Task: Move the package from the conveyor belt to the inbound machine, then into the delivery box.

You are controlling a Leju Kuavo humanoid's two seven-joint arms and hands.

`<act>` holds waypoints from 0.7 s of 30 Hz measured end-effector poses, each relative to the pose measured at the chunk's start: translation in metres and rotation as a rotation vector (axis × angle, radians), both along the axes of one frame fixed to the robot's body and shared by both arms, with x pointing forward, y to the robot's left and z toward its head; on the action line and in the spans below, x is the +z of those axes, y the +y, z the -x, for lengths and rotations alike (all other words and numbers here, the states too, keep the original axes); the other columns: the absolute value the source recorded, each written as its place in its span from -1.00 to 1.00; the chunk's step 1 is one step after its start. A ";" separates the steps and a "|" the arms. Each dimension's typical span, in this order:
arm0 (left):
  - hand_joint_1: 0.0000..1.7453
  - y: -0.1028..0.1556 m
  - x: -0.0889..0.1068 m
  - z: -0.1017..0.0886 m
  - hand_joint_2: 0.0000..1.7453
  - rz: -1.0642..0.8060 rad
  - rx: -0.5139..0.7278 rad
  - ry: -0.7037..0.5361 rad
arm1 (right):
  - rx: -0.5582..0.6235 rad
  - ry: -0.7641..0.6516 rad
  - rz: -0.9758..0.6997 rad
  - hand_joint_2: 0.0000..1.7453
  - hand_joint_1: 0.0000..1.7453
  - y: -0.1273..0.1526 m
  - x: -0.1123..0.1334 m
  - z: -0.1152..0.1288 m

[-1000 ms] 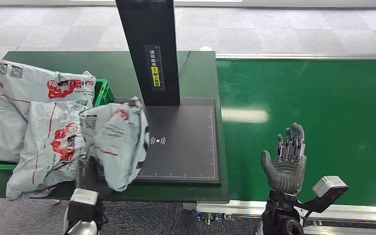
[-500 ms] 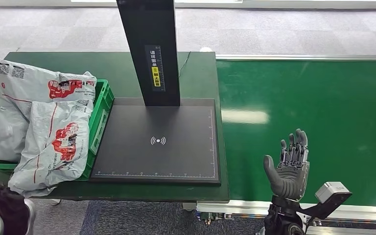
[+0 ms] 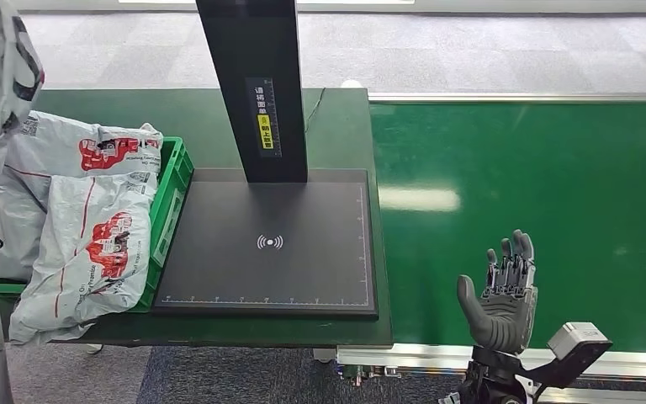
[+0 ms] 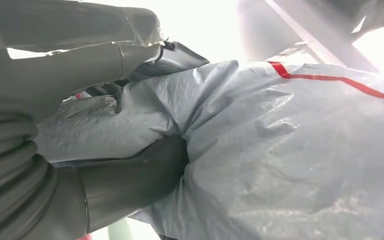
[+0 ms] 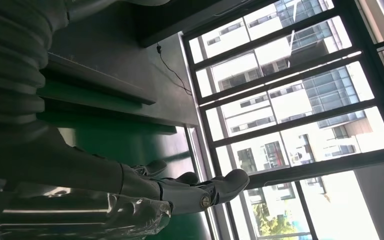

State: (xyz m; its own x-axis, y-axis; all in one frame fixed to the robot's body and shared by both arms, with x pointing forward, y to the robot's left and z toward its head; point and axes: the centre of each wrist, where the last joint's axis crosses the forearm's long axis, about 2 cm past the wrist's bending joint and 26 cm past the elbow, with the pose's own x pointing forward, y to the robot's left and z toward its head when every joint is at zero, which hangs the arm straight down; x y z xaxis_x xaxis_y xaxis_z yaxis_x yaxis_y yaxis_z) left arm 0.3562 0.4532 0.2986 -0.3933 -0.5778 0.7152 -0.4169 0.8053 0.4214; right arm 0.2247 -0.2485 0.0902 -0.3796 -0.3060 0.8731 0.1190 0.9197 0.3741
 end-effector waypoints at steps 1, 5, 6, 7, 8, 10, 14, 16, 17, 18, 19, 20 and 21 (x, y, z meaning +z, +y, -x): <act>1.00 0.011 -0.001 -0.008 1.00 -0.039 0.056 0.063 | -0.001 0.002 0.001 1.00 -1.00 0.000 0.000 0.002; 1.00 0.052 0.000 -0.034 1.00 -0.141 0.237 0.272 | -0.010 0.006 0.002 1.00 -1.00 -0.002 0.002 0.005; 1.00 0.060 0.001 -0.038 1.00 -0.152 0.263 0.307 | -0.013 0.006 0.001 1.00 -1.00 -0.003 0.003 0.005; 1.00 0.067 0.000 -0.041 1.00 -0.160 0.283 0.338 | -0.016 0.005 0.000 1.00 -1.00 -0.003 0.004 0.005; 1.00 0.073 -0.001 -0.043 1.00 -0.169 0.301 0.369 | -0.018 0.005 -0.001 1.00 -1.00 -0.004 0.004 0.005; 1.00 0.081 -0.007 -0.044 1.00 -0.199 0.338 0.432 | -0.018 0.007 0.000 1.00 -1.00 -0.003 0.005 0.005; 1.00 0.093 -0.025 -0.035 1.00 -0.264 0.401 0.535 | -0.014 0.015 0.005 1.00 -1.00 -0.001 0.004 0.011; 1.00 0.098 -0.034 -0.029 1.00 -0.274 0.393 0.573 | -0.012 0.018 0.005 1.00 -1.00 0.000 0.003 0.013; 1.00 0.099 -0.037 -0.027 1.00 -0.271 0.374 0.589 | -0.012 0.018 0.005 1.00 -1.00 0.000 0.003 0.013; 1.00 0.100 -0.040 -0.025 1.00 -0.266 0.347 0.603 | -0.013 0.018 0.004 1.00 -1.00 0.000 0.003 0.013; 1.00 0.100 -0.042 -0.023 1.00 -0.261 0.318 0.613 | -0.013 0.017 0.004 1.00 -1.00 0.000 0.003 0.013; 1.00 0.100 -0.043 -0.022 1.00 -0.257 0.289 0.620 | -0.014 0.016 0.003 1.00 -1.00 -0.001 0.003 0.012; 1.00 0.099 -0.043 -0.021 1.00 -0.255 0.265 0.622 | -0.015 0.015 0.002 1.00 -1.00 -0.001 0.004 0.012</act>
State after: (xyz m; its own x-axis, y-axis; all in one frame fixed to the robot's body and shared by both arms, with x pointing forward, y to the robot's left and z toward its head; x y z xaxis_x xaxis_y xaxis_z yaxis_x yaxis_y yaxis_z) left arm 0.3774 0.5526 0.2560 0.2197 -0.7762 0.5910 -0.2061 0.5552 0.8058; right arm 0.2129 -0.2496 0.0939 -0.3709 -0.2987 0.8793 0.1384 0.9185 0.3703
